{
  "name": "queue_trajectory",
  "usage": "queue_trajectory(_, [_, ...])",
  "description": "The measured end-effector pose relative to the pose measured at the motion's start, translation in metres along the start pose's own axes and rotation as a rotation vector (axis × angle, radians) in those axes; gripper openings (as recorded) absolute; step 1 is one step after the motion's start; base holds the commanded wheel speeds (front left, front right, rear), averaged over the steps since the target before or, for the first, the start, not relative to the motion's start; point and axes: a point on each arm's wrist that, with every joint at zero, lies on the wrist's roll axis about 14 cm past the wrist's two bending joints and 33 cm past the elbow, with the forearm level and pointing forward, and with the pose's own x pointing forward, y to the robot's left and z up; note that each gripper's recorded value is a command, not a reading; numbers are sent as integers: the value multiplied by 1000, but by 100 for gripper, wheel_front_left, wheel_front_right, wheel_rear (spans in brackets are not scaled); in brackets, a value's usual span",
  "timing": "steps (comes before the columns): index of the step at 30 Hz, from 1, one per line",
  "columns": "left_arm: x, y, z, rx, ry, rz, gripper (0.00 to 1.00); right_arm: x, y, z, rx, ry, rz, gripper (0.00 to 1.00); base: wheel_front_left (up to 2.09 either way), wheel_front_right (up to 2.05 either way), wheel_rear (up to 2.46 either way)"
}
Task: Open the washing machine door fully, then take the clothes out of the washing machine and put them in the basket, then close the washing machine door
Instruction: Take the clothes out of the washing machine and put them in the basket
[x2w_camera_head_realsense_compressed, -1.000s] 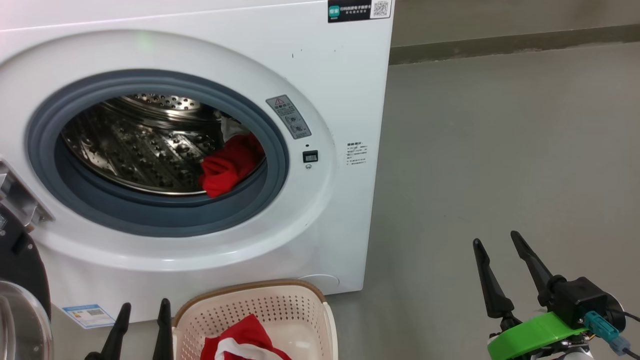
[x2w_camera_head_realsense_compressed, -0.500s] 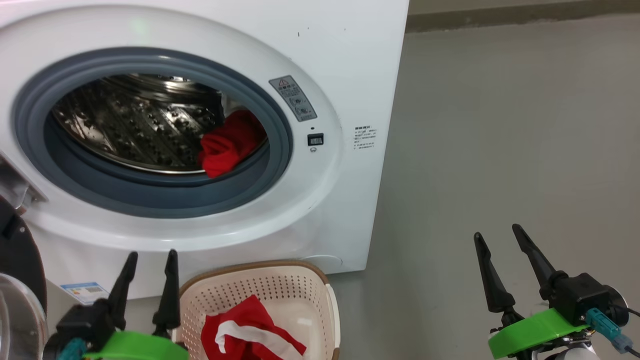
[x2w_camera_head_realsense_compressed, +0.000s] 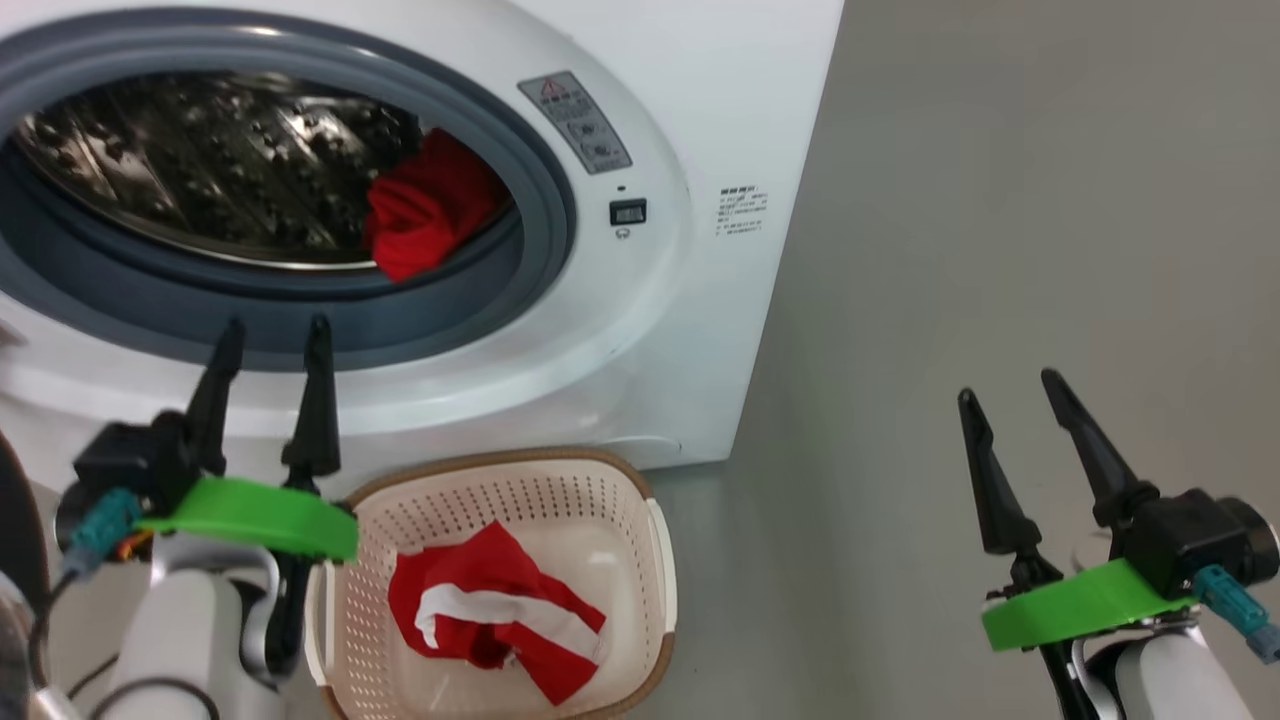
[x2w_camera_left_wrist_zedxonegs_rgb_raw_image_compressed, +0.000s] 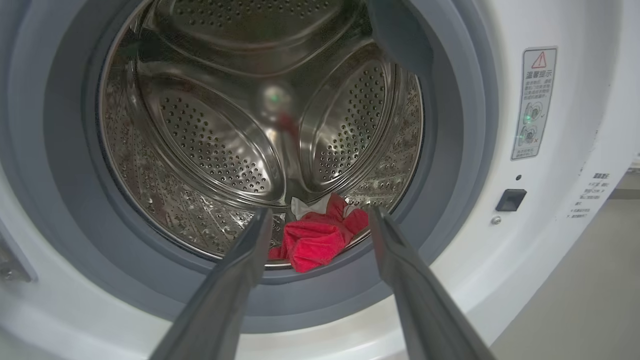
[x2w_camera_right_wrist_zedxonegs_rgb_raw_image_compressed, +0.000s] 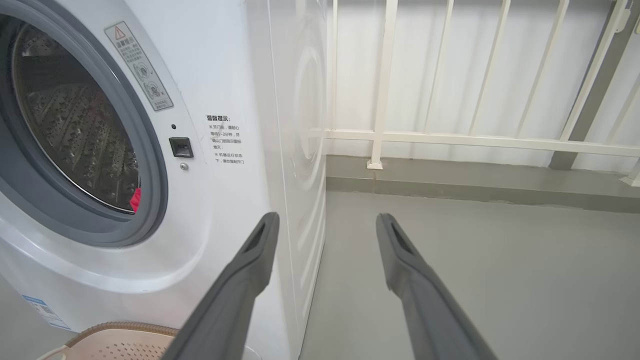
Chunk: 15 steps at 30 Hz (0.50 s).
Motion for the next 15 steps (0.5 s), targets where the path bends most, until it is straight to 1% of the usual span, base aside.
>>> queue_trajectory(4, [21, -2, -8, -20, 13, -6, 100, 13, -1, -3, -3, -3, 3, 100, 0, 0, 0])
queue_trajectory(9, [48, -1, -17, -77, 23, 3, 100, 26, -3, -13, -3, 14, 1, 100, 0, 0, 0])
queue_trajectory(15, [77, 6, -31, -65, 50, 1, 100, 40, -7, -26, -8, 31, -3, 100, 0, 0, 0])
